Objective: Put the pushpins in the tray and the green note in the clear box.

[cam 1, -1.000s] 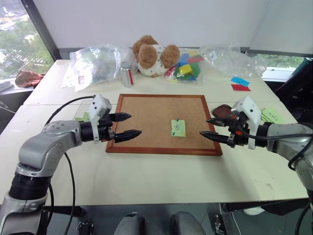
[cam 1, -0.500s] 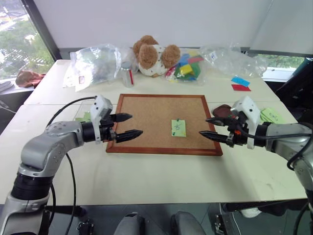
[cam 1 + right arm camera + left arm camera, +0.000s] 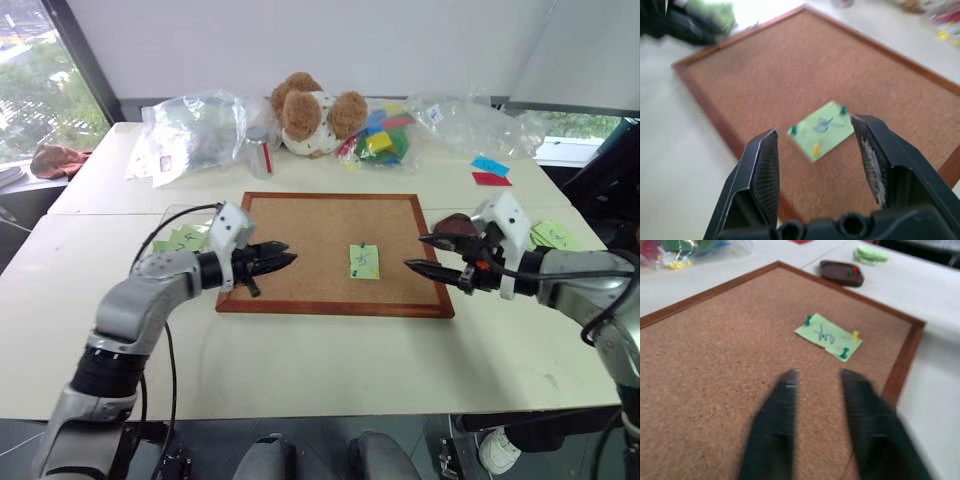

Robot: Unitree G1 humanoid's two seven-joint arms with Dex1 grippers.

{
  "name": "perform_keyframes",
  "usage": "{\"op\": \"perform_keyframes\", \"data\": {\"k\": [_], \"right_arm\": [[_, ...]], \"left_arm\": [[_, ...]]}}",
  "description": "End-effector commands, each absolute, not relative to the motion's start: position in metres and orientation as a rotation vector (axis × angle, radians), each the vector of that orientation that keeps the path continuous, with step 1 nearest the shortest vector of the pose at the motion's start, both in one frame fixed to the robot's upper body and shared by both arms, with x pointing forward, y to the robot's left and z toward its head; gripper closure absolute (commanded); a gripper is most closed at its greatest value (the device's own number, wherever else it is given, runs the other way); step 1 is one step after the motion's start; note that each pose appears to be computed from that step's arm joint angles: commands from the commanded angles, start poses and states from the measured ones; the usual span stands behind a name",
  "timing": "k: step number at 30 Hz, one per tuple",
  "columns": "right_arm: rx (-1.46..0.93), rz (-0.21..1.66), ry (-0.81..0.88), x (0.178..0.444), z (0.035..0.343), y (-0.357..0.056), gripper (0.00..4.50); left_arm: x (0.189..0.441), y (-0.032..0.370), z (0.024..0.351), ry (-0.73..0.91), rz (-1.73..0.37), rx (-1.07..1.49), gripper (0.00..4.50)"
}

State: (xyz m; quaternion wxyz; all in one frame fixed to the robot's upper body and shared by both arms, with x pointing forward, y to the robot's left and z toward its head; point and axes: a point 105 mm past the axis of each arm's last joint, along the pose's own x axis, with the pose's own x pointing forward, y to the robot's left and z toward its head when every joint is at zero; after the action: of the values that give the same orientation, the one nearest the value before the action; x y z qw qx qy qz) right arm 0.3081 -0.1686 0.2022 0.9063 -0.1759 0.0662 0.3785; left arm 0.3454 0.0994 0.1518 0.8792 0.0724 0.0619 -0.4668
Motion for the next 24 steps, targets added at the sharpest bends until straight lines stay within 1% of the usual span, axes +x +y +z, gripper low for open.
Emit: {"op": "perform_keyframes", "data": {"k": [1, 5, 11, 18, 21, 22, 24], "right_arm": [[-0.382, 0.714, 0.119, 0.325, 0.203, -0.165, 1.98], [-0.378, 0.675, 0.158, 0.341, 0.193, -0.158, 1.98], [-0.332, 0.637, 0.223, 0.365, 0.177, -0.143, 1.98], [-0.300, 0.637, 0.248, 0.392, 0.162, -0.123, 1.98], [-0.307, 0.637, 0.262, 0.400, 0.152, -0.119, 2.82], [-0.308, 0.635, 0.266, 0.401, 0.149, -0.118, 3.27], [-0.307, 0.633, 0.274, 0.404, 0.144, -0.118, 3.27]], "left_arm": [[0.359, 0.083, 0.138, 0.110, -0.949, 0.204, 4.44], [0.363, 0.072, 0.121, 0.149, -0.969, 0.207, 4.44], [0.367, 0.072, 0.088, 0.224, -0.949, 0.243, 4.44], [0.366, 0.078, 0.078, 0.249, -0.934, 0.229, 4.44], [0.367, 0.079, 0.079, 0.247, -0.928, 0.227, 4.50], [0.367, 0.080, 0.079, 0.246, -0.925, 0.226, 4.50], [0.367, 0.081, 0.079, 0.245, -0.916, 0.230, 4.50]]}}
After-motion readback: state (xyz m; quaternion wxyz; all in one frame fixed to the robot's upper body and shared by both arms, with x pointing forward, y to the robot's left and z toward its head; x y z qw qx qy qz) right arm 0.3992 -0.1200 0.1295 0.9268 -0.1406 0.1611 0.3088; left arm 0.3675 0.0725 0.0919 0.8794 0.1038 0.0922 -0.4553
